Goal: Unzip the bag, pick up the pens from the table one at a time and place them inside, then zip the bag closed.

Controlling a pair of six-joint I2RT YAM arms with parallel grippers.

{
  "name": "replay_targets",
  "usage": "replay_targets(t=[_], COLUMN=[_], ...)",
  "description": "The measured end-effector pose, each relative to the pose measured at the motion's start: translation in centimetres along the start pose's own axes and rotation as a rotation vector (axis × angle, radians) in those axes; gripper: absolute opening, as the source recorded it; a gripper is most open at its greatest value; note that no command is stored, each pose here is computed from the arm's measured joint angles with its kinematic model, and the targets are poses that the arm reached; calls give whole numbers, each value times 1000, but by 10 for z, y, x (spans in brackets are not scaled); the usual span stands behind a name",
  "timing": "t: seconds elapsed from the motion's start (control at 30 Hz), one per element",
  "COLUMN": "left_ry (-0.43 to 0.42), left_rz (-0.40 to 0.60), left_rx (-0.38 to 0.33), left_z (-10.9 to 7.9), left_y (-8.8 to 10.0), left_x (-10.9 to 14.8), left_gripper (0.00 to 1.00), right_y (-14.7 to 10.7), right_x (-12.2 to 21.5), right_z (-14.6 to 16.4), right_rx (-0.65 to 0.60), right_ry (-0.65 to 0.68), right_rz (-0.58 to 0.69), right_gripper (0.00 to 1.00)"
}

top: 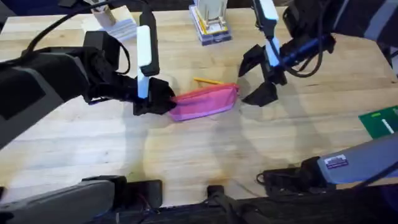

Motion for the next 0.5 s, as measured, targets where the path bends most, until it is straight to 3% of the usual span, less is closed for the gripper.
replay_targets(t=[0.3, 0.37, 0.4, 0.5], left_ry=[0, 0, 0, 0], left_rz=[0, 0, 0, 0], left_rx=[0, 0, 0, 0], left_z=[0, 0, 0, 0], left_y=[0, 0, 0, 0], left_x=[0, 0, 0, 0], left_gripper=[42, 42, 42, 42], right_y=[3, 3, 3, 3], right_x=[-12, -13, -13, -13], right_z=[-3, -4, -3, -3], right_rx=[31, 31, 34, 34], right_ry=[15, 17, 19, 19], right_rz=[5, 5, 4, 4], right_gripper=[948, 863, 773, 701])
Point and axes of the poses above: each hand's point on the last joint's axis, 136 mm out from that joint toward the fingers, its own x axis back along the fingers, its own z axis along the line the jaws close on, y = z × x, the point moved 3 cm from there along x, back along the fingers, and after that the axes turned 9 degrees about -x, right-handed, at the moved point
